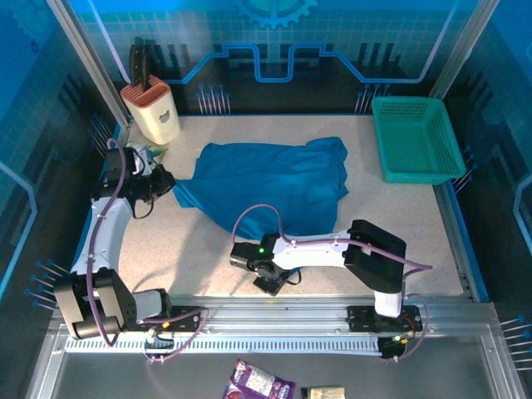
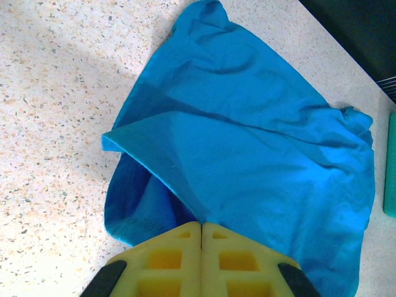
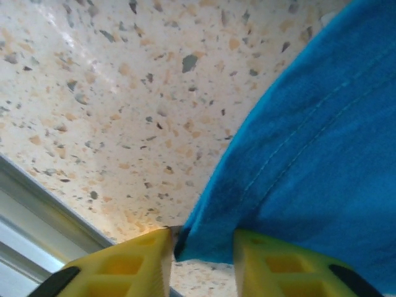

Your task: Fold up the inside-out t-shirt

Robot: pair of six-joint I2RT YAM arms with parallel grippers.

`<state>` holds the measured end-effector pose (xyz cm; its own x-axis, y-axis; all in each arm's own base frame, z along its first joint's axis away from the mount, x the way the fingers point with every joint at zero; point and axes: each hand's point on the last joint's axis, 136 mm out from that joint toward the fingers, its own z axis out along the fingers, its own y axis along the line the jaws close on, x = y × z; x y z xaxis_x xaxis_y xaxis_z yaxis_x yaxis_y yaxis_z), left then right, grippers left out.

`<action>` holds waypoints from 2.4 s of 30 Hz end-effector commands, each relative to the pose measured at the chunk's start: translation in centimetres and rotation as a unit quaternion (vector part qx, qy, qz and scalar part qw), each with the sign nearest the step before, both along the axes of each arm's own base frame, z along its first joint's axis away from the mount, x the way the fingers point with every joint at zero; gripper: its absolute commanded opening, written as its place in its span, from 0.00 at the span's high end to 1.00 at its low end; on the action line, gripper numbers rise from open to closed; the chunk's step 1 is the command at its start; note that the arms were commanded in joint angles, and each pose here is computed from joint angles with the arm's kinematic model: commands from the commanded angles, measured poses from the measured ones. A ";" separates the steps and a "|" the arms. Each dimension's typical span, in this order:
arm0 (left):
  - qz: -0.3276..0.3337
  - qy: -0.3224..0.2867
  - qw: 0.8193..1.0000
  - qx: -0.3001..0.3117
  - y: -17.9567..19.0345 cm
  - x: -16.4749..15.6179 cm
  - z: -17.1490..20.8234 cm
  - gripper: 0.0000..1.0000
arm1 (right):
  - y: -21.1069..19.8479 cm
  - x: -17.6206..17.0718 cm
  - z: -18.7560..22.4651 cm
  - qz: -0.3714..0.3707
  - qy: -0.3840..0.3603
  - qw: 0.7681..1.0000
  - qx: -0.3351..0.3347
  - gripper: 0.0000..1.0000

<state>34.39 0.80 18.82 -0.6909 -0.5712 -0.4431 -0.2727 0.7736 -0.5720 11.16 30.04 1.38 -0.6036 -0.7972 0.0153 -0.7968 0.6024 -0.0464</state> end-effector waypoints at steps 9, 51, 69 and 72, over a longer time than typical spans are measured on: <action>0.004 -0.042 0.999 0.016 0.7 0.3 3.2 1.00 | -3.6 5.9 4.8 -0.066 -0.129 0.989 -0.006 1.00; 0.044 -0.416 0.906 0.060 1.0 -3.9 40.5 1.00 | -28.2 21.2 59.6 -0.315 -0.709 0.581 0.245 1.00; 0.047 -0.456 0.886 0.069 -1.2 -11.2 41.7 1.00 | -32.1 9.8 65.7 -0.295 -0.772 0.482 0.289 1.00; 0.045 -0.470 0.878 0.073 -1.7 -12.8 42.7 1.00 | -32.7 8.1 66.5 -0.292 -0.782 0.467 0.292 1.00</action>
